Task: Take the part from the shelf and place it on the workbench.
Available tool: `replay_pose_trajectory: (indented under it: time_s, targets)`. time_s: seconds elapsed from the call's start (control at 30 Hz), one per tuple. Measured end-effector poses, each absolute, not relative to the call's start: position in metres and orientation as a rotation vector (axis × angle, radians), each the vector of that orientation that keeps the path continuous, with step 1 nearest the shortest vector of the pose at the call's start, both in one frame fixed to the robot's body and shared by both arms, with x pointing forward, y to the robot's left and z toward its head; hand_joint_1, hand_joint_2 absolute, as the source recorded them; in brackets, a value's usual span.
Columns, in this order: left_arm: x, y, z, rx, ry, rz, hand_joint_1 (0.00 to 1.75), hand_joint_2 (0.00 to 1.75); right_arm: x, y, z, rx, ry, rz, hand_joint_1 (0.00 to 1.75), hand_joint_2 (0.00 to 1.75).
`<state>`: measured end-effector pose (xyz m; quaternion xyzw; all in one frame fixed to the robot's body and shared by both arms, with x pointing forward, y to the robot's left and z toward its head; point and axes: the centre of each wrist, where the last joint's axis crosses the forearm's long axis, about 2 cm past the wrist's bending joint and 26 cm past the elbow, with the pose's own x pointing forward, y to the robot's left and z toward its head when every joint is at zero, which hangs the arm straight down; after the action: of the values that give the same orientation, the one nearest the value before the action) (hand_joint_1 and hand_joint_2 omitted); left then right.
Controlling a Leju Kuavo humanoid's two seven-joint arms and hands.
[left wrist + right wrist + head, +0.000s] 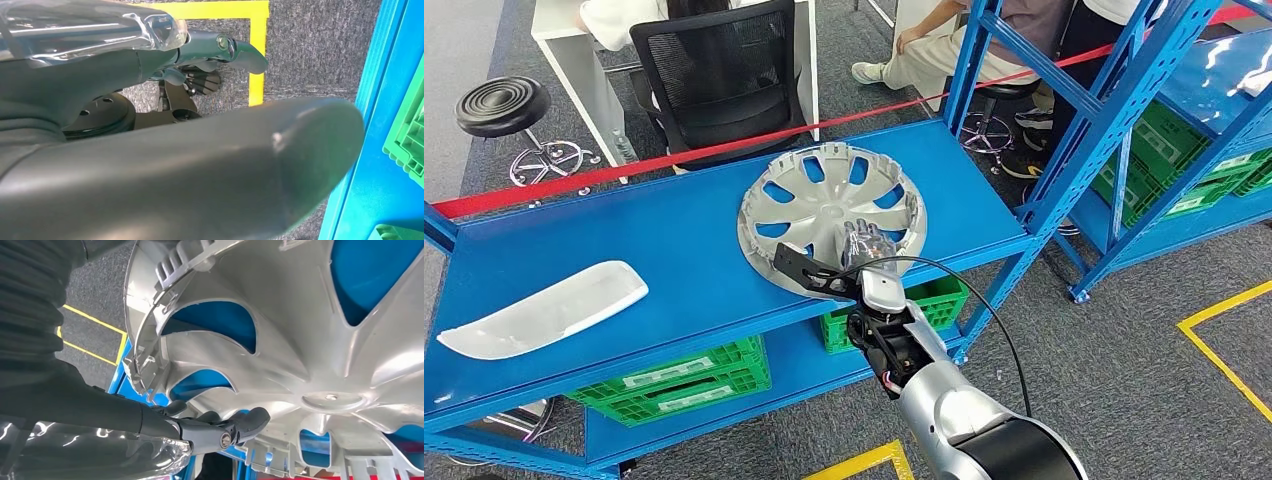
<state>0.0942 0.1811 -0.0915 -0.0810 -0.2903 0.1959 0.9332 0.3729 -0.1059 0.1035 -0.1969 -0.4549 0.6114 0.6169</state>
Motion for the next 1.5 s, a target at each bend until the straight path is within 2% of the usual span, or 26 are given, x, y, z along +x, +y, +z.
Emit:
replay_pose_trajectory:
  time_s: [1.5]
  targets:
    - [0.0937, 0.1811, -0.0916, -0.161, -0.596, 0.407, 0.0, 0.0, 0.3695, -0.1094, 0.0974, -0.43, -0.99, 1.36, 0.0, 1.75]
